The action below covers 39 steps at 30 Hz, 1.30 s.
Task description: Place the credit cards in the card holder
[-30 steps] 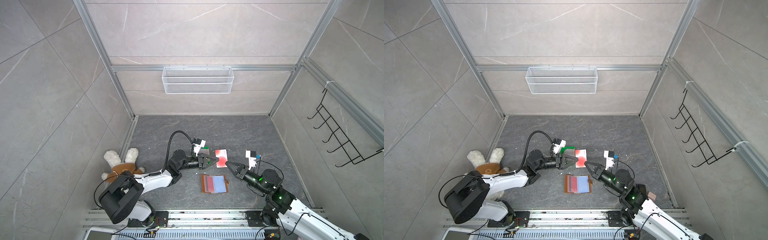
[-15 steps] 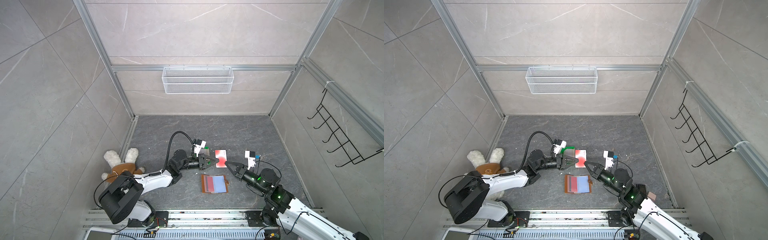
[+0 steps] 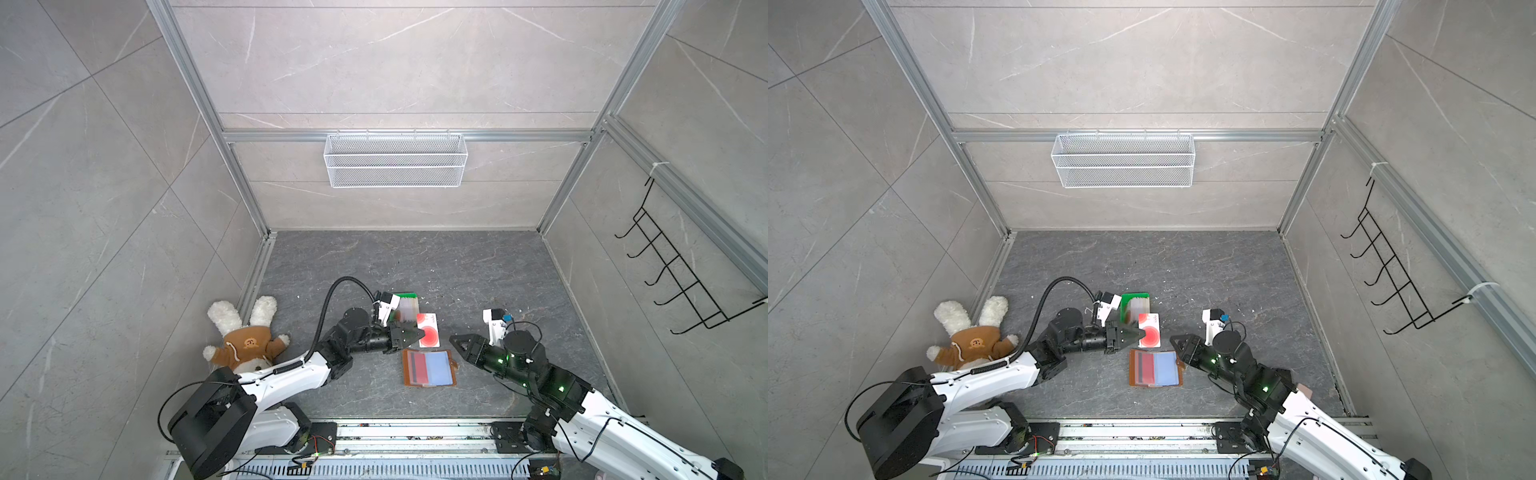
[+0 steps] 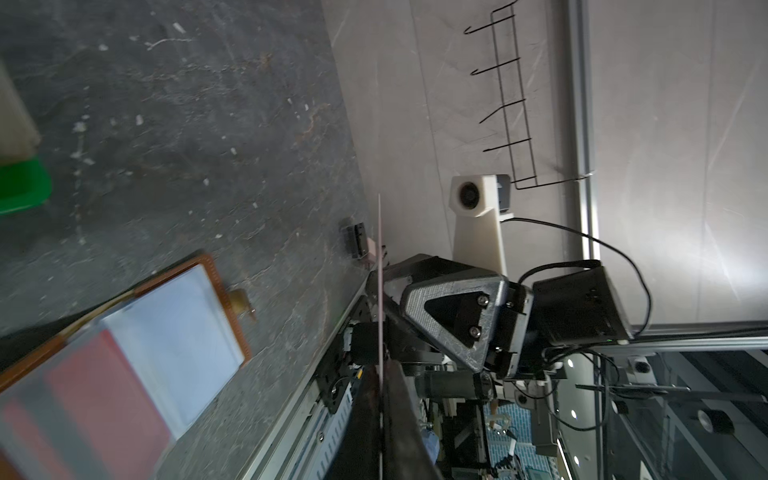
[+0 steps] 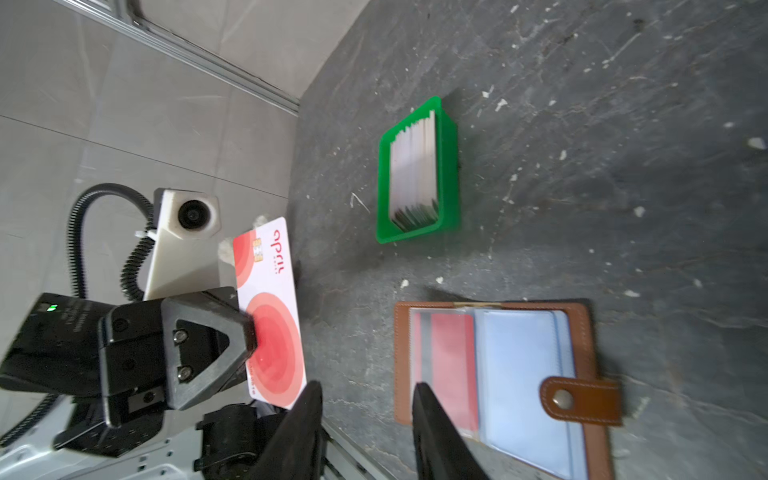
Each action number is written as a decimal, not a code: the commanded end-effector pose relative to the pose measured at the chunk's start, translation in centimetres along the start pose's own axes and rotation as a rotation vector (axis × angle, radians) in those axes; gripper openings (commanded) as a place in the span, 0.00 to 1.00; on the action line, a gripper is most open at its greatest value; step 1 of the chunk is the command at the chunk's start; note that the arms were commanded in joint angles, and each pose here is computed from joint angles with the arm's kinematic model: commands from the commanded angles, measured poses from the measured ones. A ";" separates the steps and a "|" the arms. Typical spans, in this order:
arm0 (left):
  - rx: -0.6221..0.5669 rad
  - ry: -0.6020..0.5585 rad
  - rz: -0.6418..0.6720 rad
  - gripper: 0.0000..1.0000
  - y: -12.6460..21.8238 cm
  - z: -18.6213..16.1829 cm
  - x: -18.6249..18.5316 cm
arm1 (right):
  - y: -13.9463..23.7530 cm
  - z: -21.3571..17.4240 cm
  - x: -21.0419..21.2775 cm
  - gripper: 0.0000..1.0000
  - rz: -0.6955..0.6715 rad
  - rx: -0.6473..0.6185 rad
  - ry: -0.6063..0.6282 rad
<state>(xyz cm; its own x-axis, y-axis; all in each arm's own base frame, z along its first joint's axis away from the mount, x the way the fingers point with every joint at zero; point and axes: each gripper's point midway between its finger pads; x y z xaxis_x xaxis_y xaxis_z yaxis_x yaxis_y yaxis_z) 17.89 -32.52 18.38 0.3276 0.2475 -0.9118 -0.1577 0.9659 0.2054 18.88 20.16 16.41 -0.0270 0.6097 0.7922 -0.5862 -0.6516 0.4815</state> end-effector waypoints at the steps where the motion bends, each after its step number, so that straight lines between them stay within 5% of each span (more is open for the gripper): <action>1: -0.018 -0.018 0.077 0.00 0.4 -1.0 1.5 | -0.1 -1.2 -3.0 0.38 -0.189 0.041 0.109; 12: -0.007 0.012 0.178 0.00 0.0 -3.5 4.6 | -2.8 -4.1 -5.9 0.30 -0.459 0.120 0.296; 19: 0.016 0.034 0.278 0.00 -0.6 -4.2 6.5 | -3.9 -5.5 -7.3 0.24 -0.506 0.182 0.305; 39: 0.061 0.061 0.288 0.00 -2.0 -4.9 7.2 | -4.0 -7.1 -11.2 0.16 -0.634 0.230 0.261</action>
<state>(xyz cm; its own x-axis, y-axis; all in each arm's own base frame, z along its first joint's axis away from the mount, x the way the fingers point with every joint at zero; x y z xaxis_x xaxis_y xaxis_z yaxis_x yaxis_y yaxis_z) 15.67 -32.10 8.45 0.1864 0.5409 -0.8202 -0.1755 0.8397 0.5139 16.28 20.08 3.59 0.0281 0.9650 0.2609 -0.3764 -0.2316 0.8970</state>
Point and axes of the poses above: each gripper's point midway between its finger pads, its own y axis back along the fingers, its own x axis along the line the jaws close on, z = x × y, and after that the axes turned 4 degrees about -y, right-handed
